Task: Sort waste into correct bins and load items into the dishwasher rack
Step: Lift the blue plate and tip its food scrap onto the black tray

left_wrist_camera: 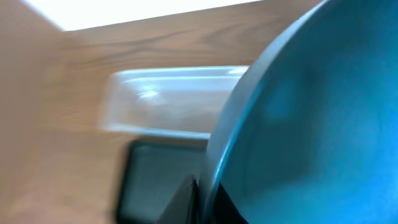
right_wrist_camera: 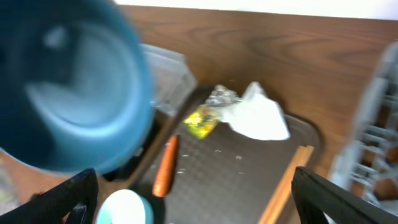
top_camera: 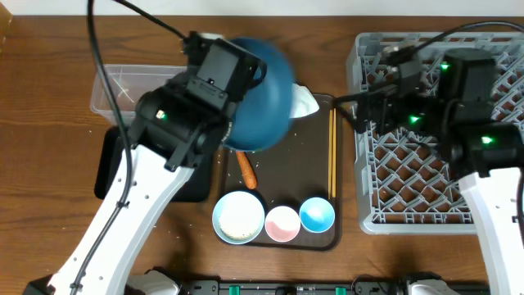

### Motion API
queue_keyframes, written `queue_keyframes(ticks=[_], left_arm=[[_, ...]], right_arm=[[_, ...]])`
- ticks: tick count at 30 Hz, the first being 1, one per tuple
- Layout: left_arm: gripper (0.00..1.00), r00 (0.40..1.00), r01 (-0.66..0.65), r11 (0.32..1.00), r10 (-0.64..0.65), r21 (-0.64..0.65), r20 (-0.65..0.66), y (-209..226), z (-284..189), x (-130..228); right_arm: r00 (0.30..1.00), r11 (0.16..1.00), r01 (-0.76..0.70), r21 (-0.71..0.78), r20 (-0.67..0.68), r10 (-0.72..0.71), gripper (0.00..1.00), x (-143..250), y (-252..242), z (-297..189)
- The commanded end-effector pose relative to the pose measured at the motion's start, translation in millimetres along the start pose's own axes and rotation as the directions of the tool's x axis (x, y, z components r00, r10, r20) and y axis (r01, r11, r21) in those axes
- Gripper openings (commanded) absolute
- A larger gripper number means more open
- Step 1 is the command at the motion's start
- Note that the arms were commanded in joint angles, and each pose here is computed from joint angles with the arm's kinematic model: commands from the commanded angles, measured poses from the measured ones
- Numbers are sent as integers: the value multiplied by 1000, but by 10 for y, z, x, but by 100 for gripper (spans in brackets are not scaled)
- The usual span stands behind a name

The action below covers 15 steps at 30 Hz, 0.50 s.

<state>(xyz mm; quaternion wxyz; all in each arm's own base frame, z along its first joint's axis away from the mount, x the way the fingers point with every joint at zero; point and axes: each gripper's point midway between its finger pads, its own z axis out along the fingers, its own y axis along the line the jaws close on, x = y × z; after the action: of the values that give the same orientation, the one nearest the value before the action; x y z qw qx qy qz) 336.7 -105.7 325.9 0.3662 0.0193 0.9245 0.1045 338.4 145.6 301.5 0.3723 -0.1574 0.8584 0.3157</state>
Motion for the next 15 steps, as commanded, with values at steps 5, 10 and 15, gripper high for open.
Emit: queue_keyframes(ticks=[5, 10, 15], left_arm=[[6, 996, -63, 911, 82, 407, -29, -688, -200, 43], [6, 997, -58, 890, 74, 451, -17, -714, -309, 38], [6, 997, -72, 873, 52, 482, 55, -701, -456, -88]], right_arm=[[1000, 1000, 20, -12, -21, -20, 89, -24, 240, 319], [997, 1000, -10, 25, -76, 11, 79, 88, 119, 539], [994, 996, -28, -83, -108, 19, 1, 134, 237, 653]])
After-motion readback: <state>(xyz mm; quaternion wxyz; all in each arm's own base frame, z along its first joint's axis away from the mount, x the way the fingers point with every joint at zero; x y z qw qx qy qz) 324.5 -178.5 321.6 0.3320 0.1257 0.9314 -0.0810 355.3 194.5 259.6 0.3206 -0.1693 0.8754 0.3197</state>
